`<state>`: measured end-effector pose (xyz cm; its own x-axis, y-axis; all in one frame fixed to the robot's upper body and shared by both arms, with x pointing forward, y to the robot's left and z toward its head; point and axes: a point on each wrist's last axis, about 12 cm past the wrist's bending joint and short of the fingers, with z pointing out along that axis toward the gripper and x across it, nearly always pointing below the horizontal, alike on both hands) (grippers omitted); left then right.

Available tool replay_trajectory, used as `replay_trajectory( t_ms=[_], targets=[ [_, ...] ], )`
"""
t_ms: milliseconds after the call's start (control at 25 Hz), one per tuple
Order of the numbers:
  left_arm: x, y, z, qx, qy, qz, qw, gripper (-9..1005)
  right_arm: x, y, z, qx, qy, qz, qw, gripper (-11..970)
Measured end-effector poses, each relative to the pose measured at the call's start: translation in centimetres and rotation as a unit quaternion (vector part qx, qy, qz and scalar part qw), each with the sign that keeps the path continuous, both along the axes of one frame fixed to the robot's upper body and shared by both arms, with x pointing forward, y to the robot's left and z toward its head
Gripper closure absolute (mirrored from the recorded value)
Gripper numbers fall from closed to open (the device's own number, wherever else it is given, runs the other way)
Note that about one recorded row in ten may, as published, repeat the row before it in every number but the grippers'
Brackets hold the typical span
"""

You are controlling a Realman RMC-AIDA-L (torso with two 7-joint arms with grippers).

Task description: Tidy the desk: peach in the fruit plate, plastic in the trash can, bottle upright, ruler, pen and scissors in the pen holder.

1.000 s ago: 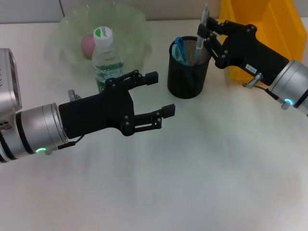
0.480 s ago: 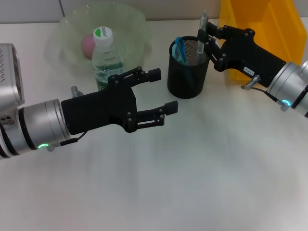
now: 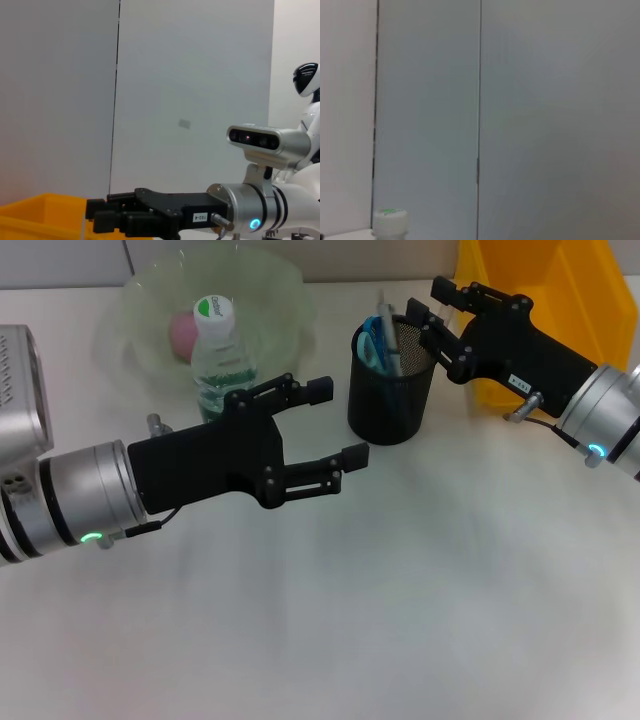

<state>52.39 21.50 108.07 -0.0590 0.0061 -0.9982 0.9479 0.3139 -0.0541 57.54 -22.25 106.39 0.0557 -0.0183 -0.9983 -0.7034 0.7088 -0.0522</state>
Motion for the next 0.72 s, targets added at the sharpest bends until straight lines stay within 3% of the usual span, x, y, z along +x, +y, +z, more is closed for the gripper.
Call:
replay_trajectory(
  t_ms=[280,480,720],
  targets=[
    [0.0,0.1,0.0,-0.001,0.0,0.003,1.0,164,-1.9,-0.8,0.4,0.045,-0.023,0.027,0.998,588],
    [-0.1,0.5,0.0,-0.005,-0.001,0.009,1.0,164,-4.0,-2.6,0.2,0.075,0.002,0.048,0.996,516],
    [-0.7,1.3,0.1,-0.019,-0.001,0.01,1.0,164,-7.2,-4.1,-0.3,0.046,0.042,0.125,0.99,288]
  ],
)
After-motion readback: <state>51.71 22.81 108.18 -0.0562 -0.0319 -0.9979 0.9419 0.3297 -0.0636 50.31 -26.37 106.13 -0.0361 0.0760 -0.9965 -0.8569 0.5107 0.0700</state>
